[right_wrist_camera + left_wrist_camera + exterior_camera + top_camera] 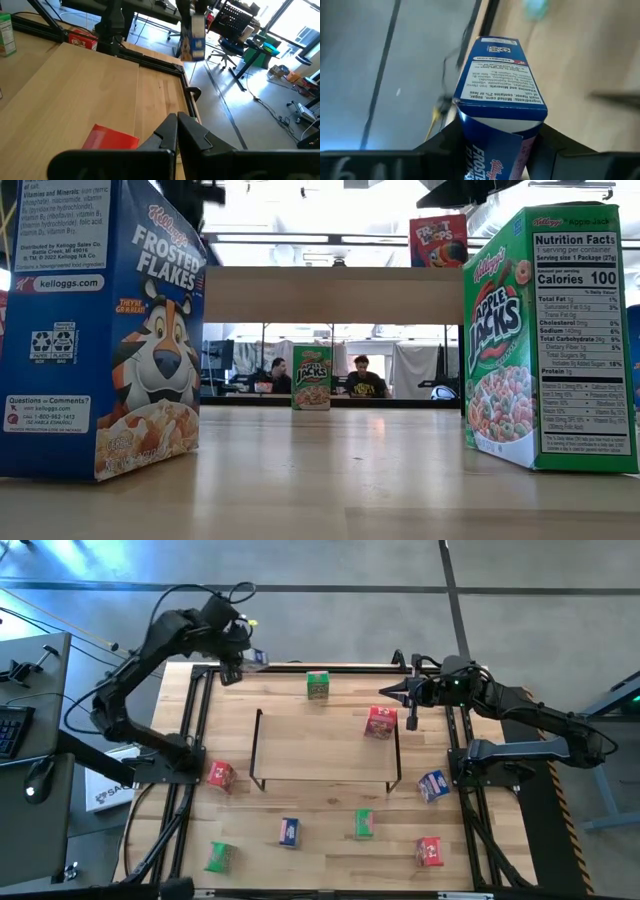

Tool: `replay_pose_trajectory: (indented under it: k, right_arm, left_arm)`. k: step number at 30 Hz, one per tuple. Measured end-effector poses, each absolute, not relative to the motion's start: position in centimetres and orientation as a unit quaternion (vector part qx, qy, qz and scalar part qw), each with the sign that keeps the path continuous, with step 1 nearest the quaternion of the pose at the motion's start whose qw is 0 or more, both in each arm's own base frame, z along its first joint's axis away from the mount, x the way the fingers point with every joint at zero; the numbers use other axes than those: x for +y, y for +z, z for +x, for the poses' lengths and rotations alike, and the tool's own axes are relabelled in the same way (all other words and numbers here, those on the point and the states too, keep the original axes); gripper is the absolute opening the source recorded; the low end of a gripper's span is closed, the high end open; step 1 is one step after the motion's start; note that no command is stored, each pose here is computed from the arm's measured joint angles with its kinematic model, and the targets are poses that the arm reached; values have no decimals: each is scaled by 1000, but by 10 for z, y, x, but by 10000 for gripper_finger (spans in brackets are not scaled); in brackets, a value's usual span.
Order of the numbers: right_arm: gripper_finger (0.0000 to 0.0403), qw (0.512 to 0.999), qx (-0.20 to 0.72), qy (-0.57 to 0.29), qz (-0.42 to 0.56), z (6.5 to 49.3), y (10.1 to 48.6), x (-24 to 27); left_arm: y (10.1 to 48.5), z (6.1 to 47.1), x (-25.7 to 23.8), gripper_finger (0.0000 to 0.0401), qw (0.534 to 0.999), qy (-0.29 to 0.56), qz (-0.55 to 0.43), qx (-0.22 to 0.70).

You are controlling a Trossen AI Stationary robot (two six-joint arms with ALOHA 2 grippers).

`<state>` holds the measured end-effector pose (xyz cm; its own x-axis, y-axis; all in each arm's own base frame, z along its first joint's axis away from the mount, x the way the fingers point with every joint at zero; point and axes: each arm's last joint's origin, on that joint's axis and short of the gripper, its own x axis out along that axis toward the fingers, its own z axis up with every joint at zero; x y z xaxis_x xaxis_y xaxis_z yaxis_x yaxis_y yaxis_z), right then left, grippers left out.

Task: Stack cereal on shelf
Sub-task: Put the top blue cereal box on the shelf

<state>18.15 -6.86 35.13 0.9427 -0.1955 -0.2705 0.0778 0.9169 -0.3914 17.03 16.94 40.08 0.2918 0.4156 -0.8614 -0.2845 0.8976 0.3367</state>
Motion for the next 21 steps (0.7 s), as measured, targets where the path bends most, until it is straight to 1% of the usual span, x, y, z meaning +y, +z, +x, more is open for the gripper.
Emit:
replay_pose_trajectory:
  k: [4,6,9,17,21]
  right_arm:
    - [0,967,151,-72,-191,182,352,-69]
    - [0,969,144,-74,-186,182,353,-69]
    - [0,970,139,-75,-184,182,354,-69]
    - [0,973,135,-59,-176,184,354,-63]
    - [0,974,133,-50,-178,185,354,-60]
  left_arm:
    - [424,188,138,133,863,154,29,481]
    - [429,199,125,133,879,126,13,460]
    - [425,222,111,133,878,103,5,467]
    - [388,294,77,133,868,30,13,495]
    - [371,315,66,133,856,15,11,516]
